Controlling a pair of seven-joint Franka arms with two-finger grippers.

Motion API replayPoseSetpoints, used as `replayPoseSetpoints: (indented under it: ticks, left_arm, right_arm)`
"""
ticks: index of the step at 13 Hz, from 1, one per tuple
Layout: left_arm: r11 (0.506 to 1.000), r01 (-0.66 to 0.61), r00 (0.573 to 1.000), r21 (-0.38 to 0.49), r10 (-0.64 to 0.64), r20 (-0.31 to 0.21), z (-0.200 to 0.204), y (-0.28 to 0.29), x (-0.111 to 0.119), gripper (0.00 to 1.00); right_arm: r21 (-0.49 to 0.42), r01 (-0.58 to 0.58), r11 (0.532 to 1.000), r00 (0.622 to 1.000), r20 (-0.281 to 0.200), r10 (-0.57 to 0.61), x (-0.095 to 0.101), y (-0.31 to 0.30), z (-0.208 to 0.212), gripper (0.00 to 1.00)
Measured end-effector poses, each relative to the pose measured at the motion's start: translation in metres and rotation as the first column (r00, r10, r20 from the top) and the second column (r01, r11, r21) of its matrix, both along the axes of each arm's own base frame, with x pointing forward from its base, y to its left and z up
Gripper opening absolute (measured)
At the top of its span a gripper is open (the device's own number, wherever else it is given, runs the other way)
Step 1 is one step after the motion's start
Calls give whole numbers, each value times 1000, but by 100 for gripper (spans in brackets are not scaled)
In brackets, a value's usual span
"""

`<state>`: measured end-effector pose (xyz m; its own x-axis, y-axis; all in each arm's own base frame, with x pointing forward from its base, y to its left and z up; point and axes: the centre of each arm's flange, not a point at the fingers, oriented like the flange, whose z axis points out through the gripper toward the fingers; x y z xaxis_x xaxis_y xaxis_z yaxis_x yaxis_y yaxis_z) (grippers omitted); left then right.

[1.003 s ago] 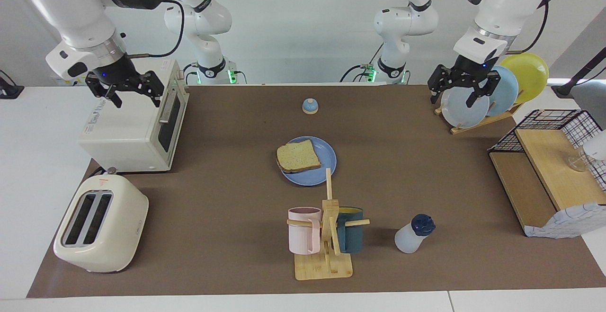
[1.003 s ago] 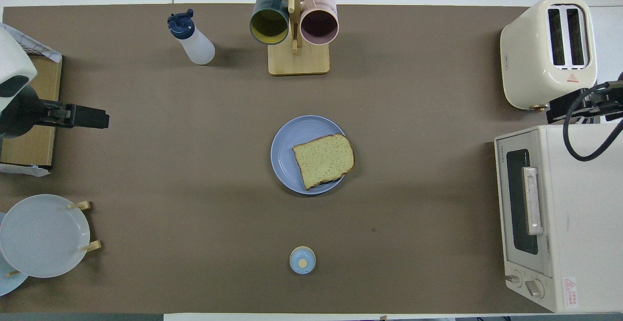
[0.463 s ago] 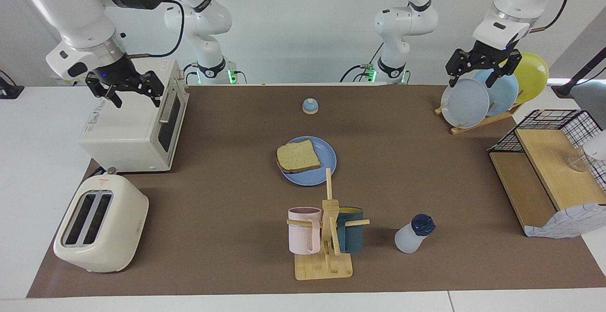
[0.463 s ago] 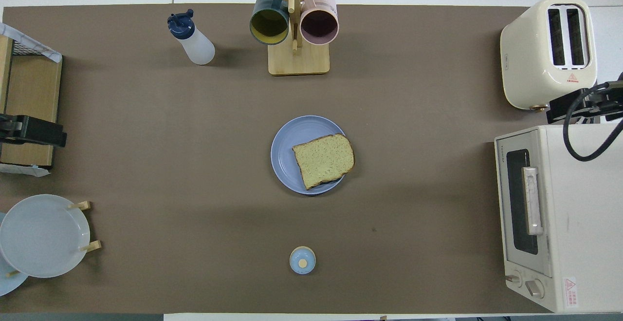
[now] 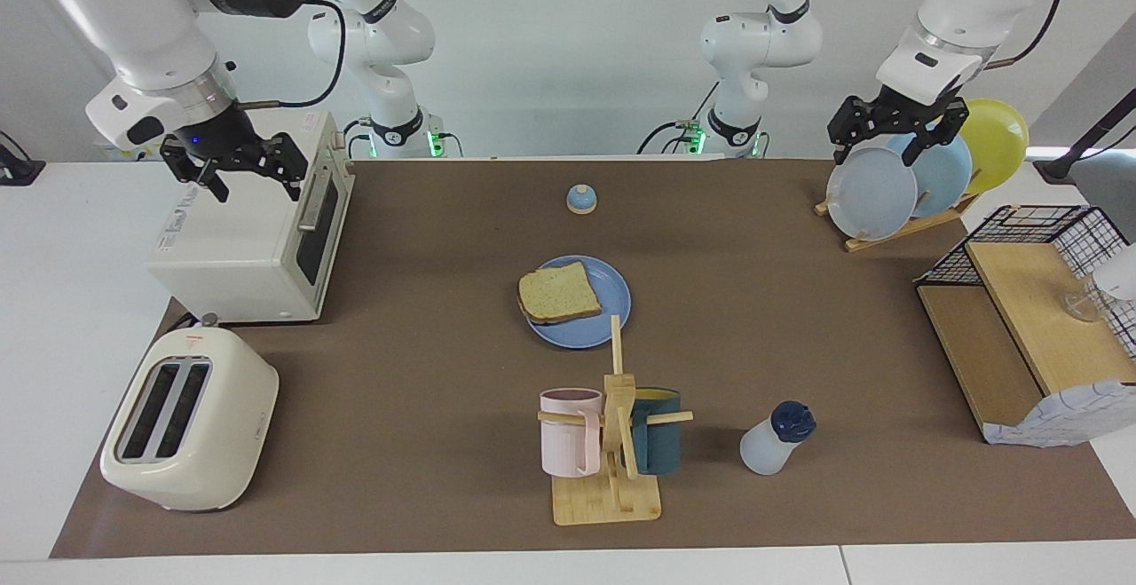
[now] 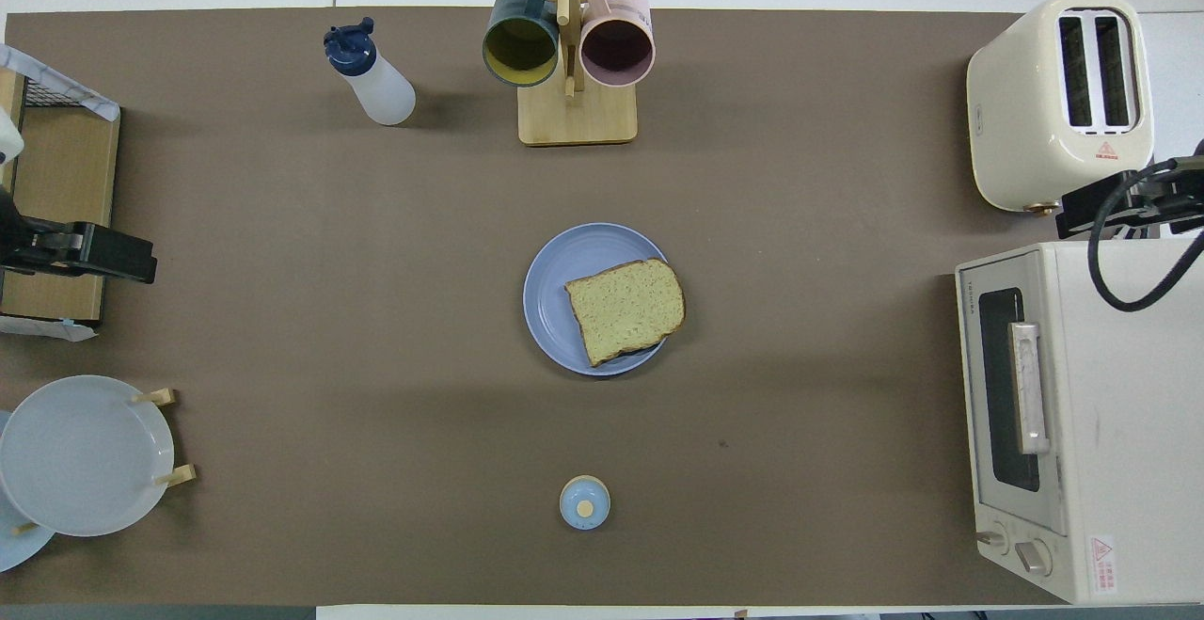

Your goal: Put bread on plate and add seasoning

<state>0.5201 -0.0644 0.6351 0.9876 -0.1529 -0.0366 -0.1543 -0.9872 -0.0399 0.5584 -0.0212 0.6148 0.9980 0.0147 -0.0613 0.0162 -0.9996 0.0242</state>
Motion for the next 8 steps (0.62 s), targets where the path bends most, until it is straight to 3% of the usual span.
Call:
replayPoseSetpoints:
  ticks: [8]
  left_arm:
    - [996, -30, 1000, -81, 30, -1, 11, 3, -1, 100]
  right_arm:
    - [0, 0, 1000, 1000, 0, 0, 0, 0, 0, 100]
